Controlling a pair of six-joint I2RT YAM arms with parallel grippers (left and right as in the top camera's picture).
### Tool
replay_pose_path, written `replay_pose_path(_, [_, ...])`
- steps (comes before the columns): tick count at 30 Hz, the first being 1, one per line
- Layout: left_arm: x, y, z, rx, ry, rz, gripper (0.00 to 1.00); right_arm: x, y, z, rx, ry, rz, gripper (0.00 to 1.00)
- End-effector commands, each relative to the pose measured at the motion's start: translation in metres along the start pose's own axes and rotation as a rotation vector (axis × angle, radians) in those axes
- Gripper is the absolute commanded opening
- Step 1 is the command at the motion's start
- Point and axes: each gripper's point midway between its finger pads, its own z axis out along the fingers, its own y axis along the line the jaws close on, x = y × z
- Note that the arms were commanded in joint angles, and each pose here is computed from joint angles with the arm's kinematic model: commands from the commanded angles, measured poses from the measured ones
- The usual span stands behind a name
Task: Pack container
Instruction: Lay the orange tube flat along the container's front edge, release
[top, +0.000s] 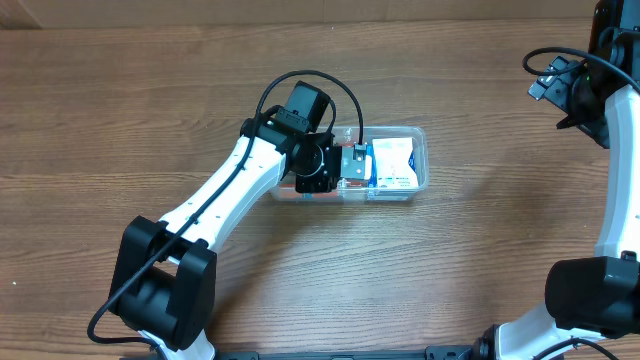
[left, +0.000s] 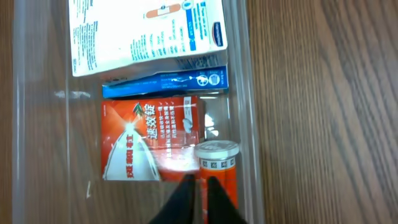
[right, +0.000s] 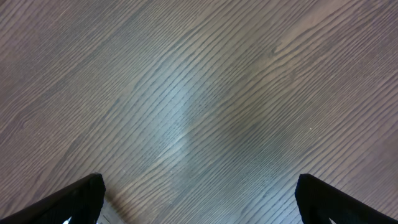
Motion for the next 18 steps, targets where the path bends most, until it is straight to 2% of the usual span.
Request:
replay_pose_path(1, [-0.006, -0.001, 0.006, 0.006, -0.033, -0.182, 0.04, -0.005, -0.001, -0.006, -0.005, -0.026, 0.001, 1.0])
replay_pose_path(8, [0.013, 0.022, -0.007, -0.142, 0.137, -0.39, 0.04, -0.005, -0.001, -0.006, -0.005, -0.026, 0.001, 1.0])
replay_pose_path(15, [-0.023, 0.026, -0.086, -0.115, 0.161, -0.513, 0.04, -0.005, -0.001, -0.006, -0.006, -0.026, 0.001, 1.0])
replay_pose_path(18, [-0.028, 0.019, -0.098, -0.088, 0.168, -0.53, 0.04, -0.005, -0.001, -0.006, -0.005, -0.026, 0.001, 1.0])
